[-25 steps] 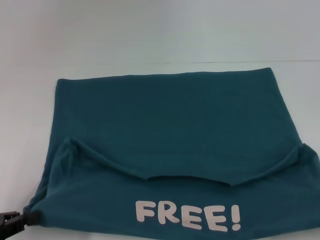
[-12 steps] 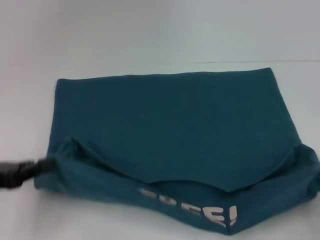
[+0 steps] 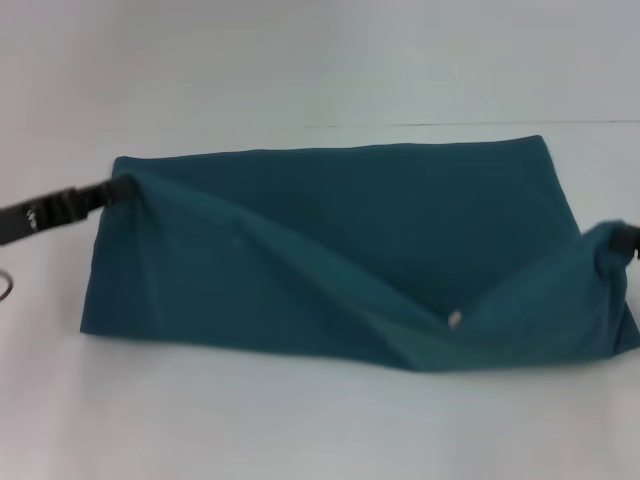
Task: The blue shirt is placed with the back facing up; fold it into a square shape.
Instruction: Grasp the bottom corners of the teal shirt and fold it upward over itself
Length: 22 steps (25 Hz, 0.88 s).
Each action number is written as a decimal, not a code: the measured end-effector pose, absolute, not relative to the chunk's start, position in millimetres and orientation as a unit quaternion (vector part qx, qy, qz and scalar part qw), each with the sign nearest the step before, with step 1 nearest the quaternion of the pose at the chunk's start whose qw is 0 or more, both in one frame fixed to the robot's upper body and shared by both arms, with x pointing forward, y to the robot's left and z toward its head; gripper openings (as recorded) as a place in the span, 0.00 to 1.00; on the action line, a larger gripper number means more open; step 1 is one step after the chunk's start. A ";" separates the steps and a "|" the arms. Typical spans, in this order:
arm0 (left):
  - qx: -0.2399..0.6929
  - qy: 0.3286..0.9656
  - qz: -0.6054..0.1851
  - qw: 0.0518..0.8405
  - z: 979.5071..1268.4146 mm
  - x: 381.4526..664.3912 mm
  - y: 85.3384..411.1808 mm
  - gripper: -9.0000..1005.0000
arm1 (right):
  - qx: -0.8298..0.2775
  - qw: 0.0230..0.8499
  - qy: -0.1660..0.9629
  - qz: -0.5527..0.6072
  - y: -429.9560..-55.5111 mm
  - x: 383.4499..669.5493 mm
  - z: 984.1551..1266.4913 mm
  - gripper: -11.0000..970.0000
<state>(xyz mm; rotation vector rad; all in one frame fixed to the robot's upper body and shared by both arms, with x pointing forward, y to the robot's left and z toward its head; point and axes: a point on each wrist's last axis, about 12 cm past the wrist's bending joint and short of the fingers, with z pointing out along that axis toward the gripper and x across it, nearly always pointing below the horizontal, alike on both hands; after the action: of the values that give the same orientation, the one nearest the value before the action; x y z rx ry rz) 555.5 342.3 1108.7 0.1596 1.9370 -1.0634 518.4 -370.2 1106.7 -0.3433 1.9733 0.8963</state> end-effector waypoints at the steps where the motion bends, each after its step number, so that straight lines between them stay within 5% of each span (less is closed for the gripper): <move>1: 0.058 0.781 -0.426 0.452 1109.2 561.9 339.8 0.03 | -0.137 0.458 0.803 0.356 -370.2 523.7 1107.9 0.05; 22: -0.019 0.820 -0.292 0.492 1104.7 637.4 308.5 0.03 | -0.104 0.474 0.844 0.227 -341.0 628.8 1127.2 0.05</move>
<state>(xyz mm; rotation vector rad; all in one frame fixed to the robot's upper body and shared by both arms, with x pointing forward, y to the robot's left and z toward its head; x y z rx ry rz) 637.4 308.5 1104.7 -0.0454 1.9904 -0.7081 628.8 -341.0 1127.2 -0.2545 2.0656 0.5549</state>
